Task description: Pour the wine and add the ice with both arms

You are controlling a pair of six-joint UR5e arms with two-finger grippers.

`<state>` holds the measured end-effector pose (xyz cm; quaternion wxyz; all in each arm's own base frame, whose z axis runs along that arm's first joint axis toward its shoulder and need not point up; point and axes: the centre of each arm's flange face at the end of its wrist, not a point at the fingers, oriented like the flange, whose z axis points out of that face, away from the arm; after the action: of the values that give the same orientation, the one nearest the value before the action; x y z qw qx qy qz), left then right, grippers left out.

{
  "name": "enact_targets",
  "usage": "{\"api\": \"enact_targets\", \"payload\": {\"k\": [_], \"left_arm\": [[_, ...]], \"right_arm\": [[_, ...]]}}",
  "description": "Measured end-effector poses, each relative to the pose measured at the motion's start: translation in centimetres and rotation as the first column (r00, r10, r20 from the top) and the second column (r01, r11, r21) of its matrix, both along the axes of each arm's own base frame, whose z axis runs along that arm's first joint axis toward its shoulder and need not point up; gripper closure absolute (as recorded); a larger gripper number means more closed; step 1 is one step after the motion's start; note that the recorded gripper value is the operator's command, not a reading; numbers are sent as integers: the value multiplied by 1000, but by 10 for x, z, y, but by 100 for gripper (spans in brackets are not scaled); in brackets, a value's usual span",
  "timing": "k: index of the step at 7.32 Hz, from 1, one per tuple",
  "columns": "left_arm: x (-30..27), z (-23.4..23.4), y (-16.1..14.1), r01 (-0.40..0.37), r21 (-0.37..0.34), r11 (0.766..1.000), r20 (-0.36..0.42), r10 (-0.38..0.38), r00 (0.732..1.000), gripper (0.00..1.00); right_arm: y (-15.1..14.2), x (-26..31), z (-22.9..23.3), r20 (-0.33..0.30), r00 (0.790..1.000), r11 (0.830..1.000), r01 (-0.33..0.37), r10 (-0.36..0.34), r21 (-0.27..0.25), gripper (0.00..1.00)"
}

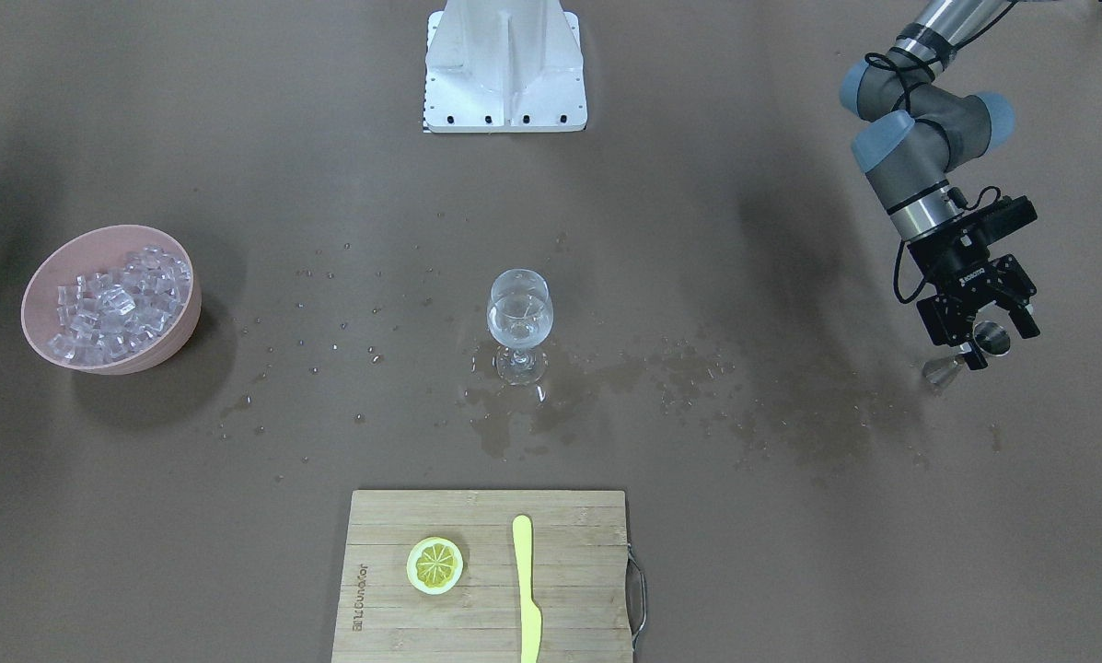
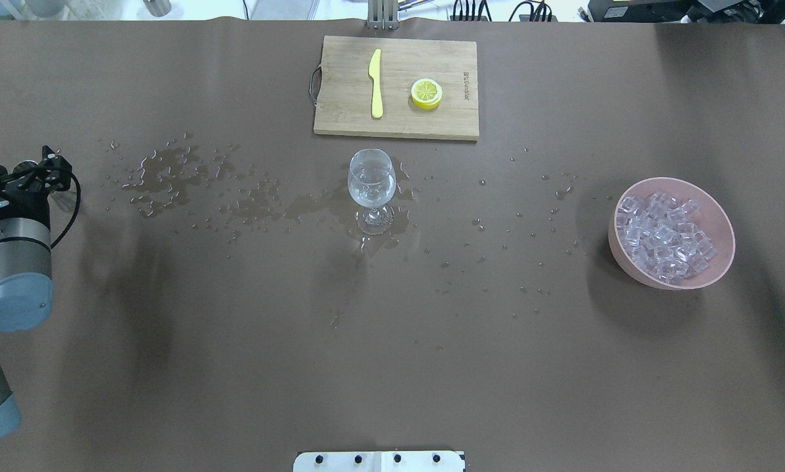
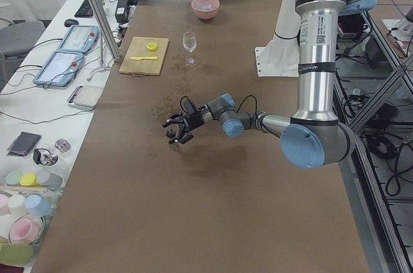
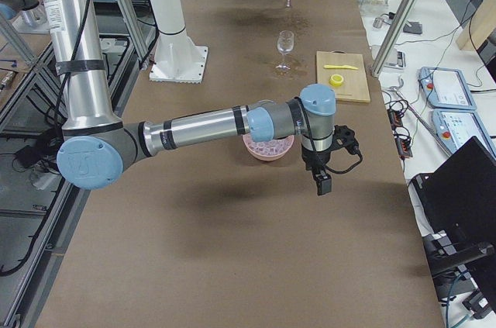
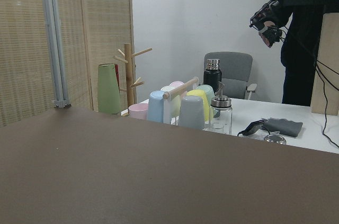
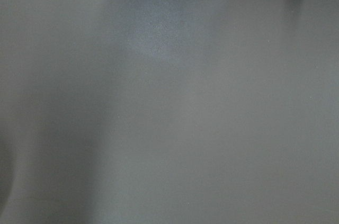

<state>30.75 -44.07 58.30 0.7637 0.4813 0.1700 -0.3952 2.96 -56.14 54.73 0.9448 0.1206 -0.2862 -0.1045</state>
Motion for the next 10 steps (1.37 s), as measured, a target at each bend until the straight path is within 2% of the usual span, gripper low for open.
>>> {"api": "enact_targets", "payload": {"k": [5,10], "left_arm": [[22,21,-4,-3,-5,1000,46,4,999,1],[40,29,-9,-12,-13,1000,60,13,998,2]], "right_arm": [[0,0,2,0,1000,1000,0,0,-4,0],[0,0,5,-1,1000,1000,0,0,-9,0]]}}
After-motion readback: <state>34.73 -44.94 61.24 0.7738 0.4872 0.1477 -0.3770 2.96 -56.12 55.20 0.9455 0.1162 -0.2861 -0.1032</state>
